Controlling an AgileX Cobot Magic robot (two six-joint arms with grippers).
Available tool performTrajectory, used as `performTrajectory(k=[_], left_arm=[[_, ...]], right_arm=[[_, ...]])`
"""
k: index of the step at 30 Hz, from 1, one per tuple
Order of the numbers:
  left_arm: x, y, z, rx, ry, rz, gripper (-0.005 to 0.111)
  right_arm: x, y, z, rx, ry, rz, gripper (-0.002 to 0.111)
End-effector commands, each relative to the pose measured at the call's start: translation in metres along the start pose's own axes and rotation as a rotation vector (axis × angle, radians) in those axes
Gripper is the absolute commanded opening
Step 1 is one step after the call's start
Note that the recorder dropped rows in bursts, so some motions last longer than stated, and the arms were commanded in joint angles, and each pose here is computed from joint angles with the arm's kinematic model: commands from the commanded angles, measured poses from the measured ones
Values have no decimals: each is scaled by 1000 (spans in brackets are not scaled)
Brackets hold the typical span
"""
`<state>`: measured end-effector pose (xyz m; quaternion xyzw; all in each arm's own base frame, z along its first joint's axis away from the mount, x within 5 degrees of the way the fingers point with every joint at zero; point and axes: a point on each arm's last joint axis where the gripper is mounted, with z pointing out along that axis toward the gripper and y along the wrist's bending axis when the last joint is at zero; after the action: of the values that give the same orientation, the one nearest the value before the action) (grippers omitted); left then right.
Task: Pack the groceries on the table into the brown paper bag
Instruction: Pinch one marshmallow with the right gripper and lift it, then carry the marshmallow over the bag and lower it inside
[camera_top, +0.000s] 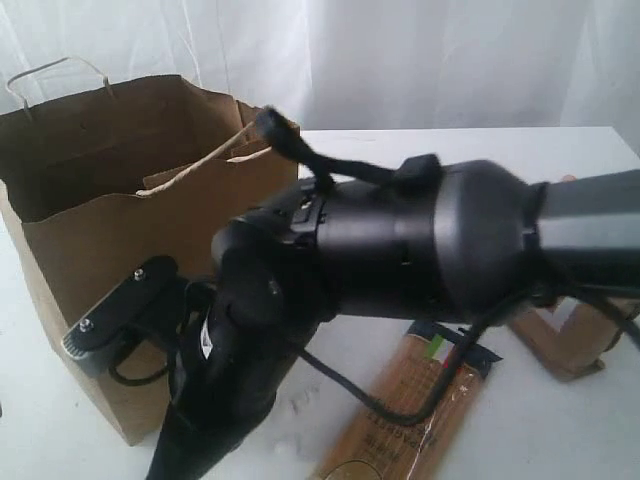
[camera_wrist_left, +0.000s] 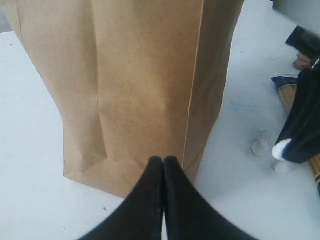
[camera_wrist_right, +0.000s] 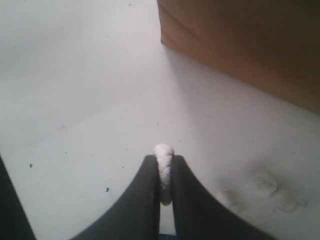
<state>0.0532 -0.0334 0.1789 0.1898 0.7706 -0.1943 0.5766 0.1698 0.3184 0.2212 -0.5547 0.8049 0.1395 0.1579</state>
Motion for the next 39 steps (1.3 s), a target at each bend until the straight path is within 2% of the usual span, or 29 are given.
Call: performTrajectory(k=[1, 11, 17, 20, 23, 27, 33, 39], left_arm=[[0, 0, 0, -1, -6, -7, 0], [0, 0, 0, -1, -6, -7, 0], [0, 0, 0, -1, -6, -7, 0], [0, 0, 0, -1, -6, -7, 0], [0, 0, 0, -1, -6, -7, 0], [0, 0, 0, -1, -6, -7, 0], [0, 0, 0, -1, -6, -7, 0], [0, 0, 0, -1, -6, -7, 0]], right_arm=[[-5, 6, -32, 0, -95, 29, 0], [-12, 16, -94, -26, -258, 40, 0], [-34, 40, -125, -23, -366, -104, 0], [-53, 40, -154, 59, -469, -184, 0], [-73, 35, -187, 171, -590, -257, 0], [-88, 21, -204, 294, -636, -288, 0], [-97, -10, -194, 409, -591, -194, 0], [-101, -39, -173, 408, -586, -11, 0]])
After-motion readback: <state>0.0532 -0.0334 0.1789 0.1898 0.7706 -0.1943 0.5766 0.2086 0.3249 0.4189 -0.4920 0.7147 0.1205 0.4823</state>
